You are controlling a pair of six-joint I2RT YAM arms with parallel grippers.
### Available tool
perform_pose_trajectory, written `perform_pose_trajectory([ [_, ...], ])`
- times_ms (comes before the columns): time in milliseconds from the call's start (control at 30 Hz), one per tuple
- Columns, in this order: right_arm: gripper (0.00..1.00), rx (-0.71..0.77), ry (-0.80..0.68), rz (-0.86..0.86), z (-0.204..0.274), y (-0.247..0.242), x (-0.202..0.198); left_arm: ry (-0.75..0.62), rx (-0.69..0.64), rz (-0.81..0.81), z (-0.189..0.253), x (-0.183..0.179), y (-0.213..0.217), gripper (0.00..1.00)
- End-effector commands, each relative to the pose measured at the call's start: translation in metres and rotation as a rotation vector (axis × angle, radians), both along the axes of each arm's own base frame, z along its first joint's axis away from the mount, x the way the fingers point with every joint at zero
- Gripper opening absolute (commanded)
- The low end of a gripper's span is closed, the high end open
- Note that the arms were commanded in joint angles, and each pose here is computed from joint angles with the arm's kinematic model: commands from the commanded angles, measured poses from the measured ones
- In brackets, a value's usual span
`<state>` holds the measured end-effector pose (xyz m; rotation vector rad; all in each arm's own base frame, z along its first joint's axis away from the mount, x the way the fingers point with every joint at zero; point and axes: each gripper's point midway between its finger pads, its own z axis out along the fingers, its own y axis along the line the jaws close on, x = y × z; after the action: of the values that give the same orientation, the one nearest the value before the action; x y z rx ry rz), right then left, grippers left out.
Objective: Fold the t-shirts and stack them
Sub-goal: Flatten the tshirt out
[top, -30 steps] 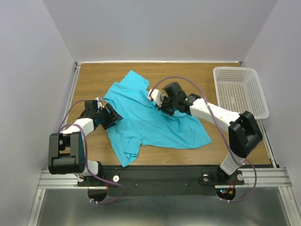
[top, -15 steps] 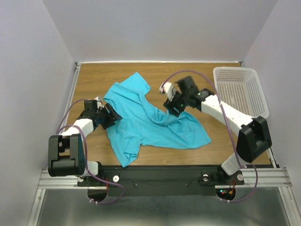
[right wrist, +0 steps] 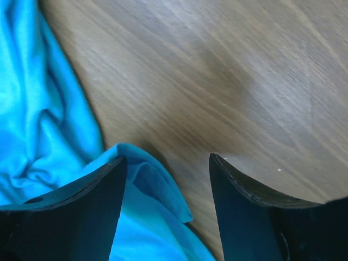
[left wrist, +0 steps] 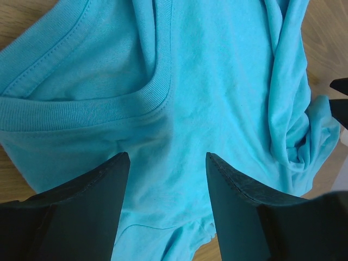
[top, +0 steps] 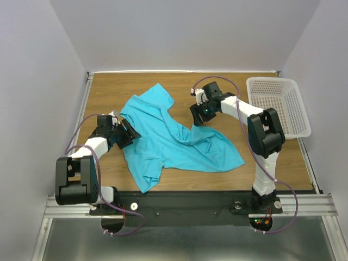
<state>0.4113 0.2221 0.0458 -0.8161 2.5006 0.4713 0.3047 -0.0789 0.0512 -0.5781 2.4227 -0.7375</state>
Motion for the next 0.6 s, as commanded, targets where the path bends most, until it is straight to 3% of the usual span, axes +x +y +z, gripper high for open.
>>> perform_pose_trajectory([
  [0,0.66,0.13,-0.024,-0.002,0.037,0.024,0.009,-0.064,0.015,-0.02,0.017,0.009,0.0,0.69],
  [367,0.62,0.239,-0.02,0.013,0.073,0.037,-0.002,-0.066,0.015,-0.027,0.017,0.008,-0.001,0.69],
  [567,0.62,0.255,0.037,0.028,0.061,0.039,-0.013,-0.066,0.015,-0.024,0.017,0.008,-0.001,0.69],
])
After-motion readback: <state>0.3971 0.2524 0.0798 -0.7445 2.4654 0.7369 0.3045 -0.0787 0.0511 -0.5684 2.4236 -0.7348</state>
